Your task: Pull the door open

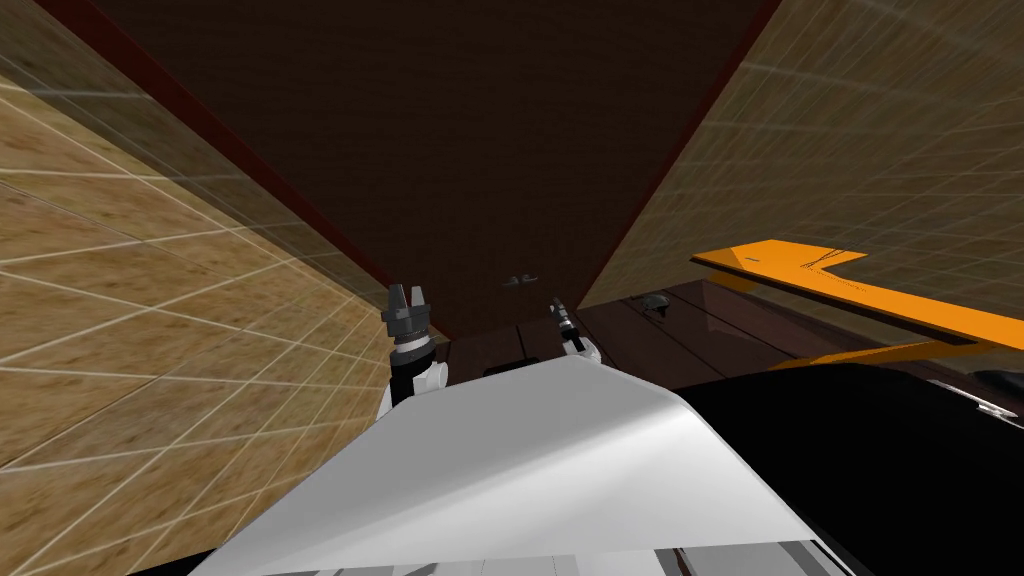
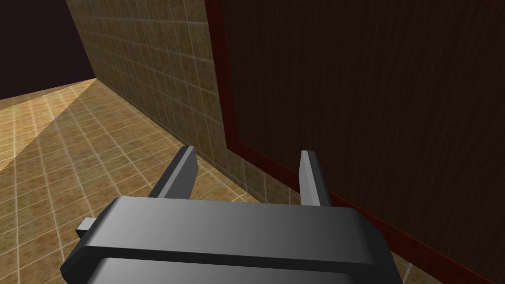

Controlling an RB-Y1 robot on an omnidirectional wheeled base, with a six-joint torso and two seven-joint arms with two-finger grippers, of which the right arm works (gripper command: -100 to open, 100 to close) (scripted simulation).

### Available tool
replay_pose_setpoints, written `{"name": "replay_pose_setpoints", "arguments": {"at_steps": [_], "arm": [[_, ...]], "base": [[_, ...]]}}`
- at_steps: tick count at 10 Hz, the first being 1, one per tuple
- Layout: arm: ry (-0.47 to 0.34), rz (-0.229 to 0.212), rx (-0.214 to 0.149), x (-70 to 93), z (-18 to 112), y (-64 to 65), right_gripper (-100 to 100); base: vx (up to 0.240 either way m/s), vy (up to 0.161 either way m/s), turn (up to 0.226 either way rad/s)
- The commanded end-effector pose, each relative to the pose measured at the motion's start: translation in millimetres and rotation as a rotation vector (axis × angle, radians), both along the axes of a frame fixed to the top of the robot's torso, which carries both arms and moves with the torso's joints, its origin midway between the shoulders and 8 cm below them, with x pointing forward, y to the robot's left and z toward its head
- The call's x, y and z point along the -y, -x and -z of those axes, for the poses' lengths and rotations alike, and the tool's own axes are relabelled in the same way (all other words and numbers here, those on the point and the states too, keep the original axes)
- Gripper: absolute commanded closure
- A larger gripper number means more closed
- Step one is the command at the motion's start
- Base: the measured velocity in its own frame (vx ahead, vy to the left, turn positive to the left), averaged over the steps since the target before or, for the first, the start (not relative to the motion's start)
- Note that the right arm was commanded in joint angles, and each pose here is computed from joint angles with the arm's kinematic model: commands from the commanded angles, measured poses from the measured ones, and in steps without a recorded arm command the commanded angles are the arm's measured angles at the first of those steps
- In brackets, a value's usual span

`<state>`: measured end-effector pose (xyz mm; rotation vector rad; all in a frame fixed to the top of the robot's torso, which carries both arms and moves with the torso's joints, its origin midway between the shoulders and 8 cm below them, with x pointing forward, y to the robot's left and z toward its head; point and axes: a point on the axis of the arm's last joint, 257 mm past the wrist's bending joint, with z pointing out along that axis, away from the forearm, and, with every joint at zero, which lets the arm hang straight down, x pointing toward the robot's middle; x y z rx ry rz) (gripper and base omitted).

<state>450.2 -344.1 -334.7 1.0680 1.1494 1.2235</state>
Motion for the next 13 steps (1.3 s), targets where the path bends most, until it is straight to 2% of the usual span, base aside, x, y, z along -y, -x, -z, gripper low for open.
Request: {"name": "replay_pose_setpoints", "arguments": {"at_steps": [1,6,13], "arm": [[-0.007,0.003,-0.016,2.2,8.3,0.6,-100],[-0.033,0.014,-0.069,11.5,32.3,4.2,-100],[-0.064,0.027,-0.124,19.9,56.5,9.7,-100]], "base": [[0.12,0.033,0.054],[0.109,0.03,0.043],[0.123,0.019,0.038]]}}
